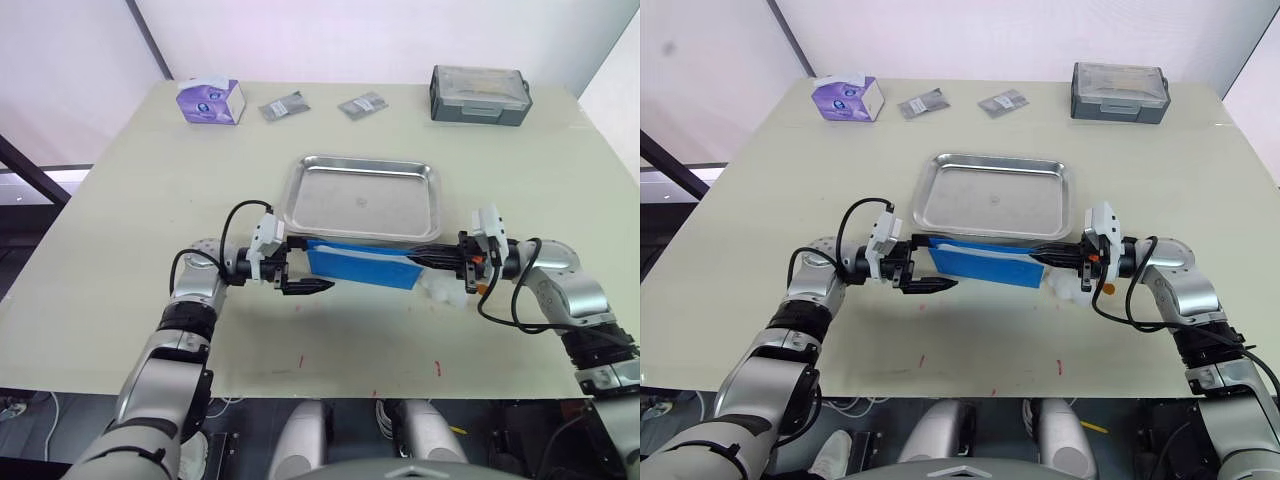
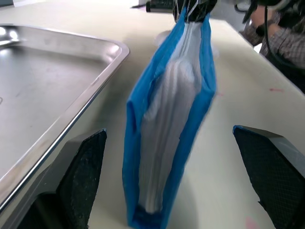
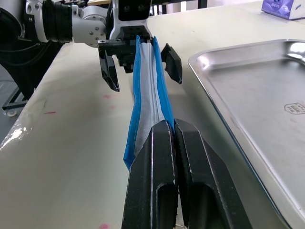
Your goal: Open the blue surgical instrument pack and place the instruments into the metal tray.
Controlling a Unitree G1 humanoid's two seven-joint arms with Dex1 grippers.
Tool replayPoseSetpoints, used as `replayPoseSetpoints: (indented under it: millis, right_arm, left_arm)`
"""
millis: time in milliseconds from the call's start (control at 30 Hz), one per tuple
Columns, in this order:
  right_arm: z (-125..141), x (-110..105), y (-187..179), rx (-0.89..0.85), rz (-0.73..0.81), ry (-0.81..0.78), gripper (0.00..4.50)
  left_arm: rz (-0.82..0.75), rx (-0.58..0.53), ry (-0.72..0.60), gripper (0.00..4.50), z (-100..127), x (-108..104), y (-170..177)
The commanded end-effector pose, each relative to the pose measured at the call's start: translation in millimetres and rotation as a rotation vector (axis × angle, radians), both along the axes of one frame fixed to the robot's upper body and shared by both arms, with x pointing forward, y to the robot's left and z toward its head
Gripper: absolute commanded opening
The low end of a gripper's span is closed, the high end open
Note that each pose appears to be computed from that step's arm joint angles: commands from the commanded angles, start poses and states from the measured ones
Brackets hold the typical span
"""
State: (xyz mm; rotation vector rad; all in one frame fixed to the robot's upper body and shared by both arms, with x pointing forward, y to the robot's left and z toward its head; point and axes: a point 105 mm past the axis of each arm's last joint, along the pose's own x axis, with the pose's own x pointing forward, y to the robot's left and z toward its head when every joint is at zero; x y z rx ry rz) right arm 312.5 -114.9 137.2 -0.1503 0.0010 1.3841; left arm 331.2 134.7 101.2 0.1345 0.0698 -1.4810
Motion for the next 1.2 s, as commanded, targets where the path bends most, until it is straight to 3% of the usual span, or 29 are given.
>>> replayPoseSetpoints:
  millis: [33,300,567,667,800,867,1000,1200]
  right_arm:
    - [13.7,3.2,-0.7,0.021,-0.002,-0.037,0.0]
    - [10.5,2.7,-2.6,0.012,-0.01,-0.033,0.0]
    - [19.3,1.5,-6.7,0.012,-0.036,-0.065,0.0]
    - [23.0,-6.0,-9.8,0.009,-0.033,-0.062,0.64]
    - [26.7,-20.3,-20.2,0.001,-0.047,-0.045,2.38]
    - [29.7,-27.3,-27.3,-0.006,-0.067,-0.042,2.91]
    - [30.5,-31.4,-50.0,-0.039,-0.164,-0.041,4.38]
    - [3.2,-22.3,-73.4,-0.154,-0.348,-0.018,4.38]
  left_arm:
    - [-0.066,-0.046,0.017,3.78,11.0,-3.4,-6.2]
    - [-0.074,-0.048,0.032,0.11,13.7,-5.9,-2.8]
    - [-0.084,-0.044,0.037,0.11,12.4,-14.5,2.2]
    - [-0.087,-0.045,0.032,0.0,13.1,-18.8,4.8]
    - [-0.096,-0.047,0.025,0.0,15.2,-23.8,5.6]
    - [-0.099,-0.037,0.022,0.0,14.2,-26.1,6.4]
    - [-0.089,-0.016,0.004,0.0,13.3,-27.4,10.9]
    - [-0.079,-0.002,-0.015,0.0,16.4,-26.5,15.6]
